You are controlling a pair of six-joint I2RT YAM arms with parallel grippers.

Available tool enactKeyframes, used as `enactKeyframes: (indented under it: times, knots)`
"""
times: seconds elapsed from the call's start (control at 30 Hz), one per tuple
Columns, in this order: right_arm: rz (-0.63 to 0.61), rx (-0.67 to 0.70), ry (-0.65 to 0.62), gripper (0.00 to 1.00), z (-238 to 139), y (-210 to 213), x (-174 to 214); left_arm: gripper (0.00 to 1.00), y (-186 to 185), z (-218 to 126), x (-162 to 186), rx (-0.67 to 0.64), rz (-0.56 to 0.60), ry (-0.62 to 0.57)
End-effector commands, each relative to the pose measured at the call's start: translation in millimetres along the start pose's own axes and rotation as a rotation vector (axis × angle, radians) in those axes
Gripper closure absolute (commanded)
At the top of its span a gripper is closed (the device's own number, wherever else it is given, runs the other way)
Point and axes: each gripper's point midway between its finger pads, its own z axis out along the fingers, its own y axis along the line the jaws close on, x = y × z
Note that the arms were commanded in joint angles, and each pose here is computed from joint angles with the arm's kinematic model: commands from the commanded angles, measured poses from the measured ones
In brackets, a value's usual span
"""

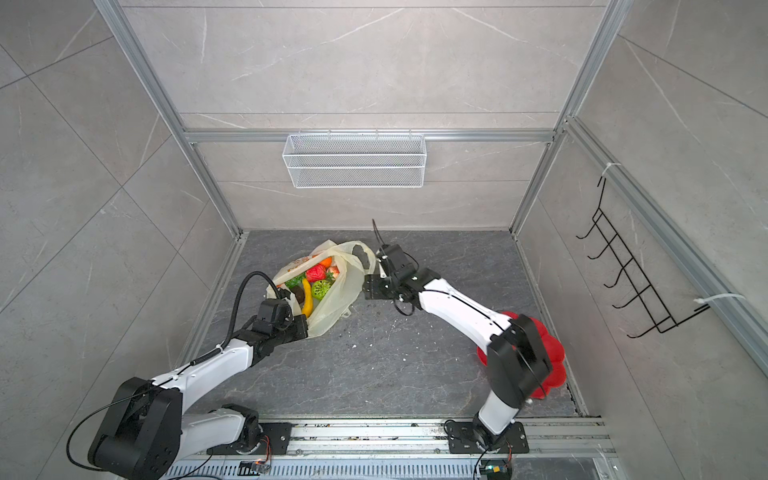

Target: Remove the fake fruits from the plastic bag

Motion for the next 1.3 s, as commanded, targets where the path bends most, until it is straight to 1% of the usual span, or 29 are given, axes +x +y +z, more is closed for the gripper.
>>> enactKeyframes:
  times: [0.0, 0.07, 0.13, 0.23, 0.33, 0.43, 0.53, 0.6, 0.63, 0.7, 0.77, 0.93, 1.0, 1.1, 1.27]
  knots:
    - [0.034, 0.166, 0.000, 0.24, -32.2, -55.2, 16.4, 1.00, -11.5, -2.8, -9.5, 0.046, 0.036, -0.034]
    - [0.046, 0.300, 0.019, 0.24, -54.1, -89.0, 25.4, 1.00, -12.5, -2.4, -8.5, 0.055, 0.036, -0.032]
    - [0.101, 0.429, 0.044, 0.24, -79.4, -126.7, 35.8, 1.00, -12.8, -2.3, -8.0, 0.056, 0.035, -0.030]
    - [0.205, 0.522, 0.077, 0.25, -107.1, -169.6, 56.2, 1.00, -13.7, -2.2, -7.9, 0.058, 0.033, -0.025]
    - [0.296, 0.621, 0.120, 0.25, -123.3, -204.5, 76.2, 1.00, -6.5, -2.6, -8.6, 0.012, 0.030, -0.019]
    - [0.351, 0.711, 0.132, 0.24, -131.2, -234.0, 86.0, 1.00, -5.5, -3.5, -8.8, 0.005, 0.030, -0.016]
    - [0.394, 0.772, 0.154, 0.24, -128.0, -256.5, 94.0, 1.00, -6.6, -2.1, -7.9, 0.012, 0.030, -0.011]
    - [0.398, 0.810, 0.177, 0.26, -122.0, -265.6, 98.9, 1.00, -6.9, -1.3, -7.5, 0.012, 0.031, -0.005]
    - [0.397, 0.837, 0.186, 0.29, -121.4, -269.9, 100.9, 1.00, -4.6, -1.2, -6.9, -0.002, 0.035, -0.001]
    - [0.383, 0.921, 0.197, 0.30, -124.2, -281.1, 106.0, 1.00, -2.0, -2.5, -8.0, -0.021, 0.036, 0.001]
    - [0.371, 0.942, 0.207, 0.30, -120.1, -286.3, 108.3, 1.00, -1.2, -4.1, -8.3, -0.026, 0.036, 0.001]
    - [0.375, 0.900, 0.268, 0.30, -98.0, -287.2, 118.0, 1.00, -2.4, -4.3, -8.7, -0.020, 0.037, -0.001]
    - [0.379, 0.888, 0.288, 0.31, -90.5, -287.6, 121.1, 1.00, -3.2, -3.3, -8.4, -0.018, 0.037, 0.005]
    - [0.376, 0.900, 0.303, 0.41, -86.6, -290.9, 123.3, 1.00, -3.0, -2.3, -7.3, -0.017, 0.035, 0.010]
    - [0.359, 0.913, 0.309, 0.52, -83.5, -294.4, 123.3, 1.00, -1.5, -3.9, -8.2, -0.024, 0.033, 0.002]
